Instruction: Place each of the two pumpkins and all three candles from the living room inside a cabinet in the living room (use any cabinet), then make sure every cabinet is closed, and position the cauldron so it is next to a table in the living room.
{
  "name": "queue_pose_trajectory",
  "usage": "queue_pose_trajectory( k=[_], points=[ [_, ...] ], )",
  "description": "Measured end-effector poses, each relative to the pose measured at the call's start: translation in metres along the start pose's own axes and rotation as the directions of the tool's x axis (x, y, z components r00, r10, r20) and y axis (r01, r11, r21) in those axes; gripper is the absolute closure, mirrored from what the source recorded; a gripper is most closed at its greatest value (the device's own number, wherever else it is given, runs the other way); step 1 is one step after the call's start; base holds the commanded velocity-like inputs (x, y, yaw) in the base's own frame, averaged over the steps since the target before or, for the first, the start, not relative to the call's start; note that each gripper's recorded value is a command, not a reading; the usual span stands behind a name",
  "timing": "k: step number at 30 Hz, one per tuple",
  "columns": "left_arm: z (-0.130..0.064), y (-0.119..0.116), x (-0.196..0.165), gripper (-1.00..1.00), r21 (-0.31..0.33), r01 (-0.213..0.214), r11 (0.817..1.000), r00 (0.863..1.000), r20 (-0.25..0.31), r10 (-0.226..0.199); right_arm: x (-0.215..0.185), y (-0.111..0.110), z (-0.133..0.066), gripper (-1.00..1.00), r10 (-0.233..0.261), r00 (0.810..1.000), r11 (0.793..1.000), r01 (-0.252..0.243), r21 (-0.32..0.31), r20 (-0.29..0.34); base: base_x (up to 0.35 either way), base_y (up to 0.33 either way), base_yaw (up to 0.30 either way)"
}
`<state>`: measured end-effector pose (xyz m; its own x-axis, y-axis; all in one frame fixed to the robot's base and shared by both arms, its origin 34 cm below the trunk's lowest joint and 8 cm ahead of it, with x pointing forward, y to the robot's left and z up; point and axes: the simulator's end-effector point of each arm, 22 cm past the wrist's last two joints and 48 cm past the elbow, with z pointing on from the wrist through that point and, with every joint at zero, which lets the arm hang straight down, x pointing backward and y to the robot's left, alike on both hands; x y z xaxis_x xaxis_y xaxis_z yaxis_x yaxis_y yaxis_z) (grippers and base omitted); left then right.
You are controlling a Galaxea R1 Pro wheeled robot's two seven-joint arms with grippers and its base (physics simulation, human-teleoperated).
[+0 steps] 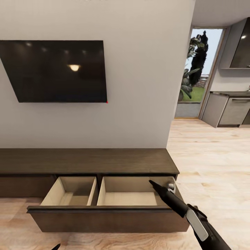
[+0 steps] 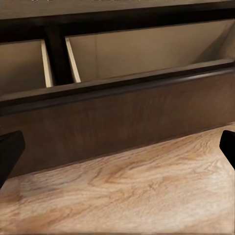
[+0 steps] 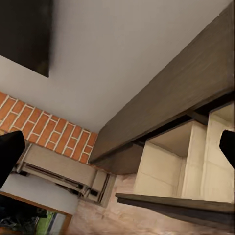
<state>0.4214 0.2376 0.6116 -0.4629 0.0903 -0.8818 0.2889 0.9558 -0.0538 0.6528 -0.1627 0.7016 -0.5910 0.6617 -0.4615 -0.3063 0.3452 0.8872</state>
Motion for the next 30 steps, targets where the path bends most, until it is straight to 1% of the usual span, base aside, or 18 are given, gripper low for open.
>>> queue_pose_trajectory(
  k=[1, 3, 4, 6, 8, 10, 11, 13, 15, 17, 18, 22, 24, 27, 30],
  points=[
    [-0.001, 0.0, -0.002, -1.0, -0.001, 0.0, 1.0, 1.0, -0.001, 0.0, 0.008, -0.006, -0.007, -1.0, 0.005, 1.0, 1.0, -0.004, 0.02, -0.013, 0.0, 0.0, 0.0],
    [-0.002, 0.001, -0.005, -1.0, -0.004, 0.001, 1.0, 1.0, -0.004, -0.001, 0.012, -0.011, -0.015, -1.0, 0.009, 1.0, 0.999, -0.008, 0.04, -0.023, 0.0, 0.0, 0.0],
    [-0.003, 0.002, -0.006, -1.0, -0.006, 0.002, 1.0, 1.0, -0.007, -0.002, 0.014, -0.016, -0.022, -1.0, 0.009, 1.0, 0.998, -0.007, 0.057, -0.03, 0.0, 0.0, 0.0],
    [-0.005, 0.004, -0.008, -1.0, -0.01, 0.004, 1.0, 1.0, -0.014, -0.004, 0.013, -0.019, -0.03, -1.0, 0.006, 0.999, 0.997, -0.004, 0.072, -0.036, 0.0, 0.0, 0.0],
    [-0.007, 0.009, -0.011, -1.0, -0.022, 0.005, 1.0, 1.0, -0.021, -0.005, 0.012, -0.018, -0.033, -1.0, 0.003, 0.999, 0.997, 0.0, 0.079, -0.041, 0.0, 0.0, 0.0],
    [-0.012, 0.029, -0.014, -1.0, -0.066, 0.005, 0.998, 1.0, -0.029, -0.007, 0.011, -0.018, -0.036, -1.0, -0.004, 0.999, 0.996, 0.008, 0.087, -0.046, 0.0, 0.0, 0.0],
    [-0.017, 0.045, -0.015, -1.0, -0.1, 0.006, 0.995, 0.999, -0.033, -0.009, 0.013, -0.019, -0.038, -1.0, -0.008, 0.999, 0.995, 0.013, 0.094, -0.051, 0.0, 0.0, 0.0],
    [-0.023, 0.064, -0.019, -1.0, -0.139, 0.004, 0.99, 0.999, -0.036, -0.009, 0.018, -0.02, -0.042, -1.0, -0.016, 0.997, 0.994, 0.024, 0.108, -0.071, 0.0, 0.0, 0.0],
    [-0.027, 0.072, -0.023, -1.0, -0.155, 0.002, 0.988, 0.999, -0.037, -0.008, 0.021, -0.019, -0.044, -1.0, -0.025, 0.996, 0.993, 0.035, 0.115, -0.086, 0.0, 0.0, 0.0],
    [-0.033, 0.085, -0.027, -1.0, -0.183, 0.001, 0.983, 0.999, -0.037, -0.008, 0.024, -0.018, -0.046, -1.0, -0.033, 0.994, 0.992, 0.045, 0.121, -0.1, 0.0, 0.0, 0.0],
    [-0.039, 0.098, -0.03, -1.0, -0.21, 0.002, 0.978, 0.999, -0.035, -0.01, 0.026, -0.019, -0.048, -1.0, -0.034, 0.994, 0.991, 0.047, 0.125, -0.107, 0.0, 0.0, 0.0],
    [-0.054, 0.128, -0.037, -1.0, -0.275, 0.007, 0.962, 0.999, -0.031, -0.016, 0.034, -0.02, -0.055, -1.0, -0.022, 0.992, 0.989, 0.04, 0.146, -0.121, 0.0, 0.0, 0.0],
    [-0.058, 0.132, -0.039, -1.0, -0.283, 0.006, 0.959, 0.999, -0.032, -0.016, 0.033, -0.018, -0.056, -1.0, -0.02, 0.992, 0.988, 0.039, 0.151, -0.124, 0.0, 0.0, 0.0],
    [-0.063, 0.14, -0.026, -1.0, -0.299, 0.018, 0.954, 0.997, -0.063, -0.039, 0.035, -0.016, -0.058, -1.0, -0.017, 0.992, 0.986, 0.038, 0.16, -0.128, 0.0, 0.0, 0.0],
    [-0.068, 0.144, -0.009, -1.0, -0.312, 0.033, 0.949, 0.992, -0.105, -0.069, 0.036, -0.016, -0.064, -1.0, -0.028, 0.993, 0.984, 0.048, 0.172, -0.118, 0.0, 0.0, 0.0]
  ],
)
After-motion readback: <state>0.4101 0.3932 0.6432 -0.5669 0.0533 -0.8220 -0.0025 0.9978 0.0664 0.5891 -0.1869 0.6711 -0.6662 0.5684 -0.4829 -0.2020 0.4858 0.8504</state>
